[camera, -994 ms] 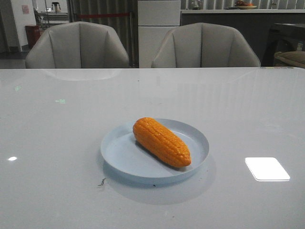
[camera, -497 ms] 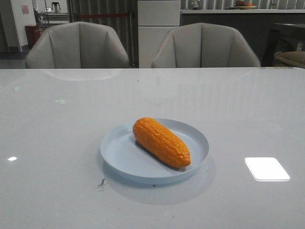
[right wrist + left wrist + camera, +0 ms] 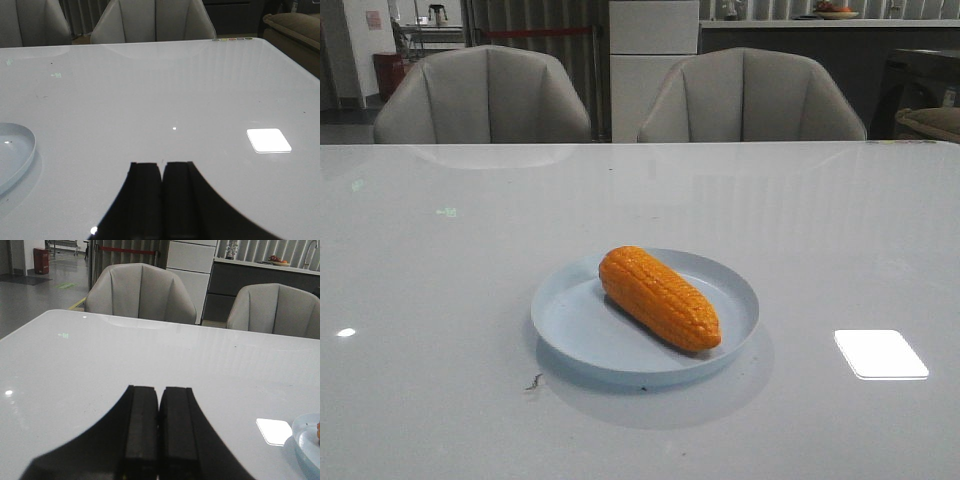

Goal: Place corn on plate with both arms

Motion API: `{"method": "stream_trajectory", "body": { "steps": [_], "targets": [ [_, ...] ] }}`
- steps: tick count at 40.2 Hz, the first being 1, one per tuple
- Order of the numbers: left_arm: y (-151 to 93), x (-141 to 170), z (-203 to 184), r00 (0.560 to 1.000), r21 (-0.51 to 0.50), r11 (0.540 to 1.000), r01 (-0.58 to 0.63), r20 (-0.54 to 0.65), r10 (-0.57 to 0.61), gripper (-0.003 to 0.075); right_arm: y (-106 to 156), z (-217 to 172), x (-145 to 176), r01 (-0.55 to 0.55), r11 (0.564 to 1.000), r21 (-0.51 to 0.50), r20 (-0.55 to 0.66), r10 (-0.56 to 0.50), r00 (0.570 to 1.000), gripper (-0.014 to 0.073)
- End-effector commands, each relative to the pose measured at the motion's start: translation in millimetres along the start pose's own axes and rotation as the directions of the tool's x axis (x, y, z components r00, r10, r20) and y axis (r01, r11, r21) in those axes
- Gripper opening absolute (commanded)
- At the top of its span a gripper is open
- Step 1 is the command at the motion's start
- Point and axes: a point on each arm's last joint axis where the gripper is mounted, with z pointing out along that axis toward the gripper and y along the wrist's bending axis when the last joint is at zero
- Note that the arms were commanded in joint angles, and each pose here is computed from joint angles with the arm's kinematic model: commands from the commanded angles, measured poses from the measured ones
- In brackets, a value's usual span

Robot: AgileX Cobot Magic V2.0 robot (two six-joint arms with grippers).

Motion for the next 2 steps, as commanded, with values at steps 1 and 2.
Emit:
{"method": "stream_trajectory", "body": {
  "steps": [1, 2],
  "targets": [
    [-1.2, -7.0, -1.4, 0.996, 0.020, 1.000, 0.014, 0.089, -0.015, 0.0090, 0.9, -3.1, -14.8, 0.002, 1.000, -0.003, 0.126, -0.002, 0.992, 0.0056],
    [-1.2, -7.0, -1.4, 0.996, 0.020, 1.000, 0.014, 0.089, -0.015, 0.0090, 0.9, -3.1, -14.8, 0.002, 1.000, -0.003, 0.126, -0.002, 0.992, 0.0056]
  ]
}}
